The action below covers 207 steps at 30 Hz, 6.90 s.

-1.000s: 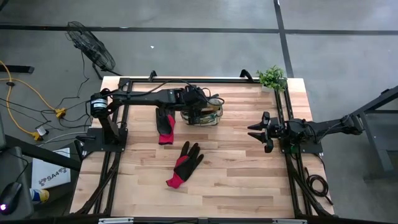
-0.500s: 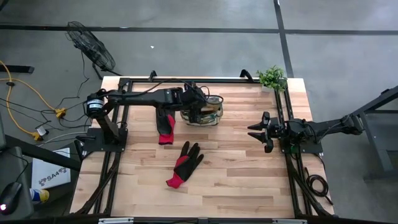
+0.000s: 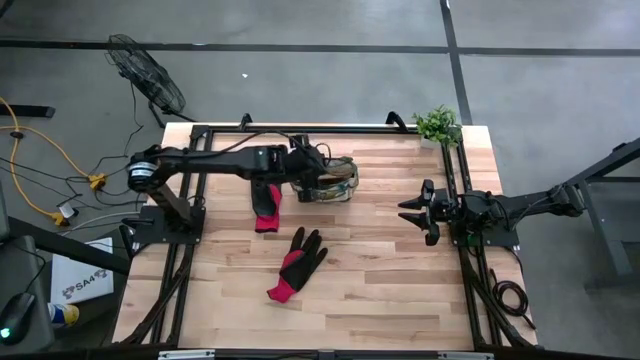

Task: Pick & Place Garden tools in Gardening bag
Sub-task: Put the top red glove into the gardening bag

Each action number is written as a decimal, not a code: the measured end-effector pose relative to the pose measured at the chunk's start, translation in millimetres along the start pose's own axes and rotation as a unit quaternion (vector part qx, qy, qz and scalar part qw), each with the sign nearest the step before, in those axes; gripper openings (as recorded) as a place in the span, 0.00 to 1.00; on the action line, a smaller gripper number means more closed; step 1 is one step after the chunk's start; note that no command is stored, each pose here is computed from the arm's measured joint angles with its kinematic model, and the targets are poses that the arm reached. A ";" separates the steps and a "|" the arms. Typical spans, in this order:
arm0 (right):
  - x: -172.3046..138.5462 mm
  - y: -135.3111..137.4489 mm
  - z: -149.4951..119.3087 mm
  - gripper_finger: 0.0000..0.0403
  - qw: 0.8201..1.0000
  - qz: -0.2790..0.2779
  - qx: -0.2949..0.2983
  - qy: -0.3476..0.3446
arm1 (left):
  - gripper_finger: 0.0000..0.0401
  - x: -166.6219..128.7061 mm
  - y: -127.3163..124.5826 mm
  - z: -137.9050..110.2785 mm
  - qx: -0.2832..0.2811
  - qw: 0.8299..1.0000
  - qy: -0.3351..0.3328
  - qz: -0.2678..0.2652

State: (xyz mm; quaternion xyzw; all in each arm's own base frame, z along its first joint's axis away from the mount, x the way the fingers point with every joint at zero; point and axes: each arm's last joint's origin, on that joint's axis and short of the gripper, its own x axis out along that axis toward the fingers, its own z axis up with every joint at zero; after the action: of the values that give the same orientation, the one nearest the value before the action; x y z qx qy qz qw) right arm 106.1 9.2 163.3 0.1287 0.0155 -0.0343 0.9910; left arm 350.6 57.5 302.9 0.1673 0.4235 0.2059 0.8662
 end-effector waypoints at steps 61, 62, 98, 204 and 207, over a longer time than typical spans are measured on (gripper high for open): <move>0.0 0.0 0.1 0.33 1.000 0.000 0.000 0.000 | 0.78 -2.9 -53.1 -170.7 -0.509 0.836 0.204 0.017; 0.0 0.0 0.1 0.33 1.000 0.000 0.000 0.000 | 0.78 -2.6 -52.3 -171.2 -0.513 0.833 0.205 0.019; 0.0 0.0 0.0 0.33 1.000 0.000 0.000 0.000 | 0.79 23.8 -59.8 -163.7 -0.538 0.824 0.175 0.014; 0.8 -0.1 -1.0 0.33 1.000 -0.002 -0.001 0.006 | 0.01 -80.8 -0.8 -136.3 -0.338 0.926 0.153 -0.073; 0.8 -0.1 -1.0 0.33 1.000 -0.002 -0.001 0.006 | 0.01 -89.7 5.5 -122.0 -0.311 0.941 0.131 -0.027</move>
State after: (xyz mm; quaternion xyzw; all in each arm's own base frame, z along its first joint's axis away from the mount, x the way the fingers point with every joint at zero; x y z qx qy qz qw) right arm 106.8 9.3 162.3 0.1276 0.0214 -0.0353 0.9910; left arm 201.6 31.6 293.6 -0.1506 0.4520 0.3243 0.8172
